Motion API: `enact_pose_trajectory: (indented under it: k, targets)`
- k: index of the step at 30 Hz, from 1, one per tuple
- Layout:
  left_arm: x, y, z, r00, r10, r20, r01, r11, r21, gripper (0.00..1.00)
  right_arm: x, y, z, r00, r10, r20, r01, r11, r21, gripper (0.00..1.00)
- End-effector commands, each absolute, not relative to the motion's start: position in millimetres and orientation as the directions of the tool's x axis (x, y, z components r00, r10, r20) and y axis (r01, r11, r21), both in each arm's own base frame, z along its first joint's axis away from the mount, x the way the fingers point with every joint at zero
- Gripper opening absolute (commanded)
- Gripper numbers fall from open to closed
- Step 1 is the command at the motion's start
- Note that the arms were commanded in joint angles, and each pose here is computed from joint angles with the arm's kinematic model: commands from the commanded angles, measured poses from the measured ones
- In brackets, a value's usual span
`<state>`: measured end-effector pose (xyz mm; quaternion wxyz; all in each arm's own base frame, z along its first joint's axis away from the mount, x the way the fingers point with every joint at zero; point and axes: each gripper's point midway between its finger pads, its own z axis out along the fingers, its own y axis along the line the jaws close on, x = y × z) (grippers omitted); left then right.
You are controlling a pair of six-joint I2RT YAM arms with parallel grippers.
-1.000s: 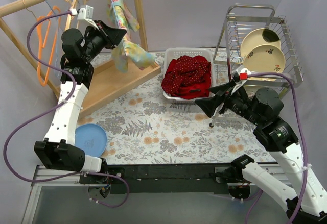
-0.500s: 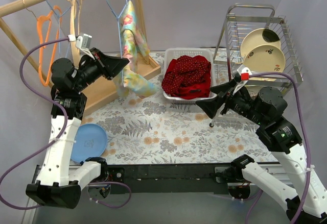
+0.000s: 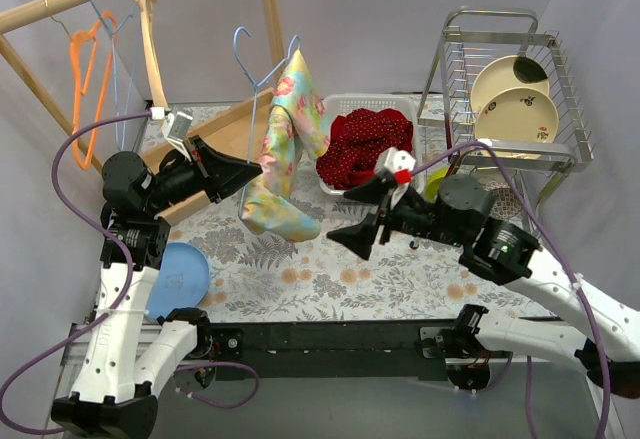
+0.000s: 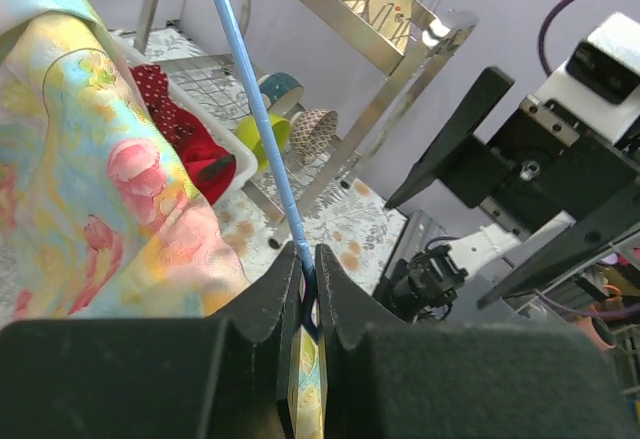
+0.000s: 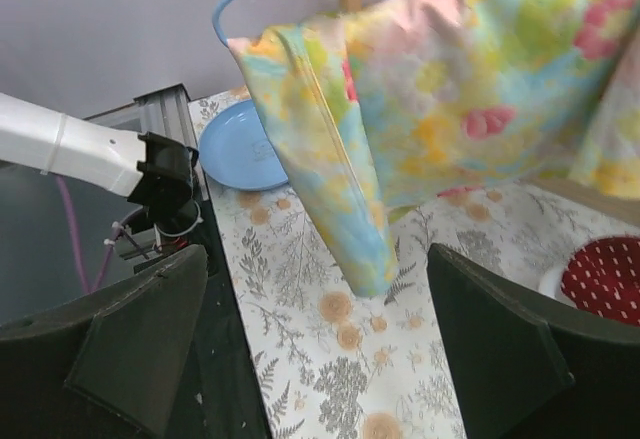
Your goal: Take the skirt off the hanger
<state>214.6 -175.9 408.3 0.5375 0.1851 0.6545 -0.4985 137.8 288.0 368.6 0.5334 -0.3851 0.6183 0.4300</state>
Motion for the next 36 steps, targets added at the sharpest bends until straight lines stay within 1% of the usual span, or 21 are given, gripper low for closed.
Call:
enact_pose_trajectory:
  k: [1, 4, 6, 9, 17, 19, 20, 22, 23, 24, 25, 26, 29, 30, 31, 33, 34, 36]
  targets:
    - [185.1, -179.3, 422.7, -0.330, -0.304, -0.894, 0.824, 0.370, -0.429, 0.00, 141.7, 326.8, 371.8, 0.022, -0.011, -1.000, -0.923, 0.385, -0.024, 0.98]
    - [177.2, -178.7, 418.7, -0.347, -0.319, -0.882, 0.815, 0.362, -0.451, 0.00, 132.0, 352.5, 363.0, 0.048, -0.047, -0.998, -0.936, 0.347, -0.062, 0.98]
    - [173.5, -179.9, 413.7, -0.383, -0.316, -0.868, 0.805, 0.346, -0.482, 0.00, 128.4, 365.1, 366.2, 0.065, -0.024, -0.998, -0.942, 0.330, -0.069, 0.98]
    - [169.5, -180.4, 409.1, -0.417, -0.321, -0.850, 0.790, 0.333, -0.514, 0.00, 132.3, 378.6, 356.9, 0.063, -0.039, -0.997, -0.938, 0.340, -0.073, 0.98]
    - [158.9, -179.4, 416.2, -0.412, -0.336, -0.847, 0.793, 0.326, -0.515, 0.00, 117.3, 409.0, 322.6, 0.032, -0.070, -0.997, -0.961, 0.272, -0.049, 0.98]
    - [159.0, -179.2, 416.5, -0.416, -0.340, -0.843, 0.789, 0.327, -0.521, 0.00, 112.9, 411.9, 320.6, 0.029, -0.063, -0.998, -0.967, 0.250, -0.044, 0.93]
    - [159.1, -179.3, 416.0, -0.419, -0.341, -0.841, 0.787, 0.326, -0.524, 0.00, 111.0, 412.9, 319.6, 0.029, -0.063, -0.998, -0.970, 0.239, -0.043, 0.90]
    - [157.8, -179.2, 414.2, -0.423, -0.342, -0.839, 0.785, 0.325, -0.528, 0.00, 107.6, 412.5, 322.3, 0.031, -0.050, -0.998, -0.974, 0.224, -0.041, 0.61]
    - [157.2, -179.0, 413.4, -0.423, -0.343, -0.839, 0.784, 0.326, -0.528, 0.00, 108.9, 410.9, 323.7, 0.032, -0.044, -0.998, -0.972, 0.232, -0.042, 0.45]
    - [156.8, -178.9, 410.7, -0.428, -0.341, -0.837, 0.781, 0.328, -0.532, 0.00, 108.6, 407.1, 326.4, 0.035, -0.028, -0.999, -0.971, 0.237, -0.041, 0.21]
    - [156.9, -178.1, 409.6, -0.423, -0.343, -0.839, 0.779, 0.335, -0.530, 0.00, 111.1, 403.9, 332.9, 0.043, 0.001, -0.999, -0.966, 0.256, -0.042, 0.10]
    - [155.9, -177.7, 408.2, -0.419, -0.341, -0.841, 0.779, 0.340, -0.526, 0.00, 113.5, 400.1, 336.1, 0.043, 0.013, -0.999, -0.961, 0.276, -0.038, 0.02]
    - [155.9, -175.6, 402.8, -0.414, -0.336, -0.846, 0.770, 0.367, -0.523, 0.00, 126.8, 381.6, 356.8, 0.044, 0.040, -0.998, -0.927, 0.373, -0.026, 0.01]
    - [157.3, -174.8, 398.8, -0.426, -0.334, -0.841, 0.756, 0.378, -0.534, 0.00, 129.3, 372.8, 371.2, 0.050, 0.066, -0.997, -0.917, 0.399, -0.019, 0.01]
    - [158.7, -173.4, 397.6, -0.420, -0.333, -0.844, 0.752, 0.393, -0.529, 0.00, 137.6, 363.6, 386.5, 0.059, 0.086, -0.995, -0.891, 0.454, -0.014, 0.01]
    - [163.8, -169.6, 392.8, -0.409, -0.331, -0.850, 0.732, 0.437, -0.522, 0.00, 145.9, 345.3, 405.4, 0.062, 0.097, -0.993, -0.855, 0.519, -0.003, 0.01]
    - [166.4, -168.1, 391.3, -0.406, -0.332, -0.852, 0.724, 0.452, -0.521, 0.00, 156.7, 332.9, 414.1, 0.073, 0.094, -0.993, -0.810, 0.586, -0.005, 0.01]
    - [170.0, -165.3, 386.2, -0.400, -0.331, -0.855, 0.708, 0.480, -0.518, 0.00, 162.6, 311.0, 443.5, 0.116, 0.117, -0.986, -0.768, 0.640, -0.014, 0.01]
